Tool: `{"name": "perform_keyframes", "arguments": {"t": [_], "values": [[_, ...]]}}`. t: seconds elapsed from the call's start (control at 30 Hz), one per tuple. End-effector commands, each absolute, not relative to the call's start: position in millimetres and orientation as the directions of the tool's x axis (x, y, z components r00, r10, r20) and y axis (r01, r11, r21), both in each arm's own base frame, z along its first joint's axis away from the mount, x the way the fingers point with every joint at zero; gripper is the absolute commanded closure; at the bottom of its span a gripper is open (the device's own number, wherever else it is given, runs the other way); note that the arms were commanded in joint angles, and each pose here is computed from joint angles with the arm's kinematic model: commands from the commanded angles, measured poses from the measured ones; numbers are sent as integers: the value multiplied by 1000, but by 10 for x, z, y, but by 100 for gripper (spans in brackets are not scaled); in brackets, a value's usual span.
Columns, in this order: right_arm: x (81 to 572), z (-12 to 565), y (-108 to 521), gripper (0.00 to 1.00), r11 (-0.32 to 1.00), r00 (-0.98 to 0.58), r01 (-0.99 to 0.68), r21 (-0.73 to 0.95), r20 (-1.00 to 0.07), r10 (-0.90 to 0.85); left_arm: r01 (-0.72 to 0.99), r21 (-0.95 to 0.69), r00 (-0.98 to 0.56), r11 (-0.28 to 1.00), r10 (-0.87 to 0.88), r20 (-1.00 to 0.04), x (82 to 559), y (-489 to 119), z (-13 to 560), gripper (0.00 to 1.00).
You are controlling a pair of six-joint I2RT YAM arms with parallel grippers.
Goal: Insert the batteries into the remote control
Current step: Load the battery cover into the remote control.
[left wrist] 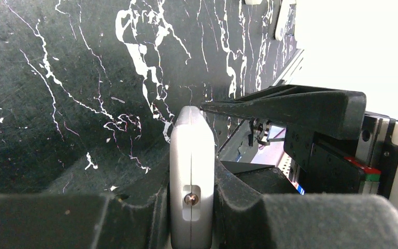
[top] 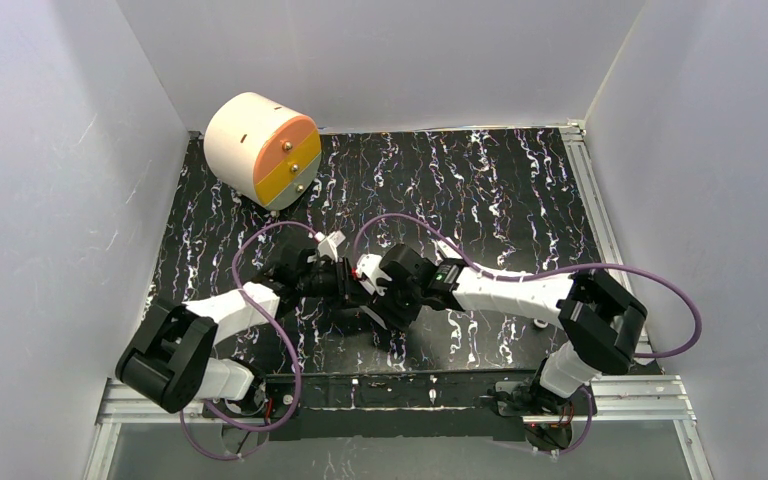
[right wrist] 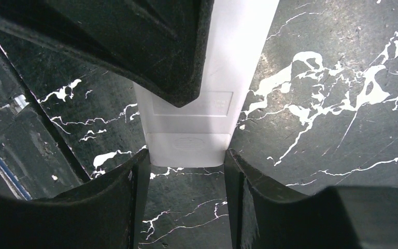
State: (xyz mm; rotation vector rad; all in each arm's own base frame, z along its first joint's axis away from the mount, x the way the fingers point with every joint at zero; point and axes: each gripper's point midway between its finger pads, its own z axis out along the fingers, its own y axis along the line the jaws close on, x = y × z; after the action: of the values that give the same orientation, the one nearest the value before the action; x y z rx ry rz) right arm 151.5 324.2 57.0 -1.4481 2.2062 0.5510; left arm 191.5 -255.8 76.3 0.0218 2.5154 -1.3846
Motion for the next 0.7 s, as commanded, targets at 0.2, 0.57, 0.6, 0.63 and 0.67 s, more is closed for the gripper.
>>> {"name": "perform_keyframes", "arguments": {"t": [0.2, 0.57, 0.6, 0.63, 0.67], "values": [[1741, 912, 3659, 52, 429, -370, -899, 86, -672, -641, 255, -891, -954, 374, -51, -295, 1705, -2686, 1247, 100], [1852, 1162, 3829, 49, 419, -342, -905, 68, -703, -624, 262, -932, -960, 252, -33, -278, 1650, -2766, 1639, 100], [1846, 1154, 3816, 48, 418, -343, -906, 66, -693, -634, 258, -935, -961, 243, -32, -274, 1652, -2769, 1677, 100], [1841, 1152, 3802, 48, 418, -344, -906, 64, -685, -642, 255, -938, -963, 233, -27, -268, 1650, -2771, 1716, 100], [1834, 1150, 3789, 48, 416, -346, -907, 63, -676, -650, 252, -942, -965, 223, -22, -263, 1647, -2772, 1751, 100]]}}
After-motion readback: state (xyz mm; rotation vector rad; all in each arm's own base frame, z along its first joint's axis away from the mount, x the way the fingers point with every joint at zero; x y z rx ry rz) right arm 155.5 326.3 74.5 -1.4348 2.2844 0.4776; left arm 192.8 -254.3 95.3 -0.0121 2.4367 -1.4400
